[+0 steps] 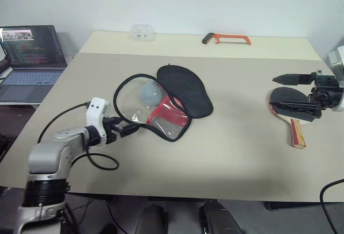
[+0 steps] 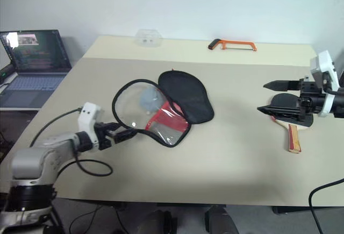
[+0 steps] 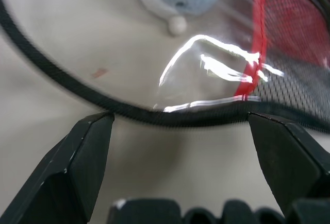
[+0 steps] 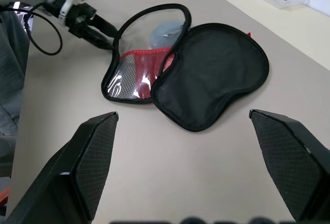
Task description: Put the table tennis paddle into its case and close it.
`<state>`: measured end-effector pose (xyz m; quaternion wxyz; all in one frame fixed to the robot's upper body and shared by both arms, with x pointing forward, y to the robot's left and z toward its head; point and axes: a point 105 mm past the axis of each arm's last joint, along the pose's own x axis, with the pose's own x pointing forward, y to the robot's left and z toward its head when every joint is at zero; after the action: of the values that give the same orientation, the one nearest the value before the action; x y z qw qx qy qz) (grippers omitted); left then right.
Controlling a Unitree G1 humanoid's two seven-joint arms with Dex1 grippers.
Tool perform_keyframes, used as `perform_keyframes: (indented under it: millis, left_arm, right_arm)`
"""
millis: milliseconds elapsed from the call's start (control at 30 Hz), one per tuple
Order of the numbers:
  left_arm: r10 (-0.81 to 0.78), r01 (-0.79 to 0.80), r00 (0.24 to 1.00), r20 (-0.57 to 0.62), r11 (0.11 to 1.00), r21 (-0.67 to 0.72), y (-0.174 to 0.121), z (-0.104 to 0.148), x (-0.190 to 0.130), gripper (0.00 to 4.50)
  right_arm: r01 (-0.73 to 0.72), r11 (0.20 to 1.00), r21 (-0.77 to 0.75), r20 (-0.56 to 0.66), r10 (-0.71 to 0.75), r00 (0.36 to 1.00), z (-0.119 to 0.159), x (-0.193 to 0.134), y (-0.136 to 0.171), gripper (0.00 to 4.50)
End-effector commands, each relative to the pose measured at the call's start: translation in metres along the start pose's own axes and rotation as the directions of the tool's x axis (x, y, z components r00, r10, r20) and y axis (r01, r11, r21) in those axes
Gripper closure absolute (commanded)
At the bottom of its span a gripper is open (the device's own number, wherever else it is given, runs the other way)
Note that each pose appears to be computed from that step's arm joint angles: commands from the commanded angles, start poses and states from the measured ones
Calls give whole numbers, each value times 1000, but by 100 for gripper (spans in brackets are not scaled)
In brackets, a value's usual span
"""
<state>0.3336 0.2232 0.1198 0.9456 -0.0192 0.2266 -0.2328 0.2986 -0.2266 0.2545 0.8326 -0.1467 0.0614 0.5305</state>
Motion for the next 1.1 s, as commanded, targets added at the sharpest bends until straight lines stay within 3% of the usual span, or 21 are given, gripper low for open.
perform_keyframes:
  millis: [33, 333, 767, 900, 1100]
  left_arm:
    - [21, -21, 999, 27, 1000, 13, -8, 14, -2, 0]
    - [28, -26, 997, 69, 999, -33, -15, 25, -5, 0]
    - [61, -56, 997, 47, 994, -92, -26, 19, 21, 0]
    - [73, -66, 995, 62, 992, -106, -26, 23, 25, 123]
    - [80, -72, 995, 63, 992, -107, -23, 26, 30, 347]
  right_arm:
    - [2, 999, -50, 16, -2, 1000, 13, -1, 1, 2]
    - [9, 999, -48, 18, -8, 1000, 10, 1, -2, 2]
    - [23, 998, -59, 17, -22, 1000, 13, 0, -7, 2]
    - [30, 998, -62, 16, -29, 999, 14, -1, -7, 0]
    - [45, 997, -60, 13, -44, 999, 13, -5, -6, 0]
